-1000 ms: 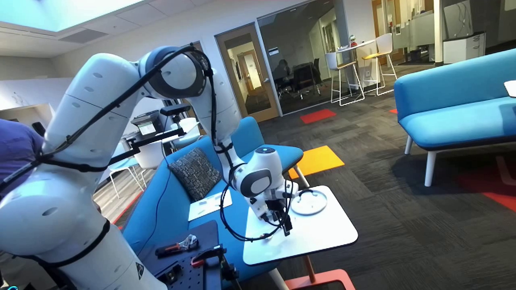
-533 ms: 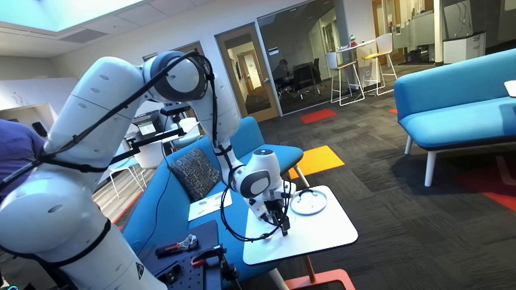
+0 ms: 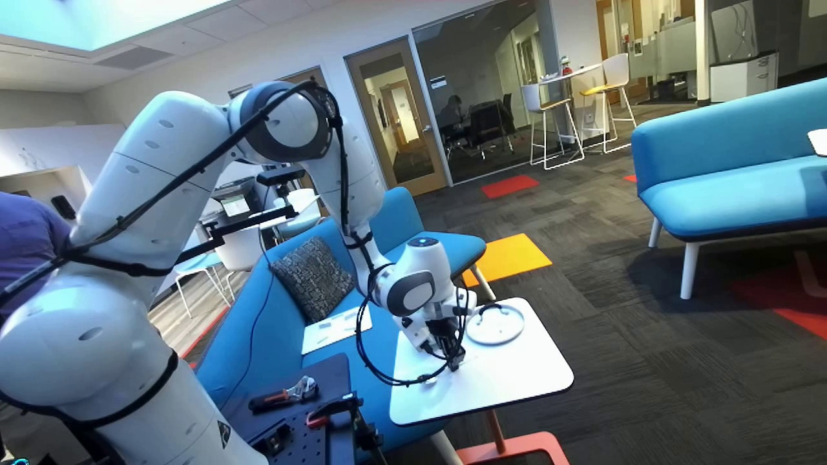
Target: Pick up the spoon and stir the objects in the bowl
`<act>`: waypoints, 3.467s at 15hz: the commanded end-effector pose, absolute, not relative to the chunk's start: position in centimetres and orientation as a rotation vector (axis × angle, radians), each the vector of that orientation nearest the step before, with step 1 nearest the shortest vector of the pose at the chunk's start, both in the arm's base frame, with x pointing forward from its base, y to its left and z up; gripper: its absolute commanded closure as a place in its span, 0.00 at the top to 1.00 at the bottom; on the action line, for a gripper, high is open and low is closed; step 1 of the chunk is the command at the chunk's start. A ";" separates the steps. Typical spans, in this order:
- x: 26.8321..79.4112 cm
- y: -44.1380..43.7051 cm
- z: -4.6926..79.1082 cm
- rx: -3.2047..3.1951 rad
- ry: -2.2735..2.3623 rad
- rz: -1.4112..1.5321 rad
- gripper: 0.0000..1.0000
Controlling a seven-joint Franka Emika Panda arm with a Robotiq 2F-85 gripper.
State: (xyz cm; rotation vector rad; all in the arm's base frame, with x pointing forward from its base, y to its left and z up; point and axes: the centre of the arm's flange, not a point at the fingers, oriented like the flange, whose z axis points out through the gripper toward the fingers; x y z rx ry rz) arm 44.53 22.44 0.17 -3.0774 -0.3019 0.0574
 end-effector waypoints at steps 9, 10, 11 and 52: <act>45.0 19.0 5.6 -3.052 -0.394 -0.182 0.02; 45.1 18.7 6.3 -3.043 -0.427 -0.213 0.02; 45.1 18.4 7.1 -3.030 -0.470 -0.246 0.02; 47.0 30.5 8.1 -2.039 -1.638 -0.247 0.02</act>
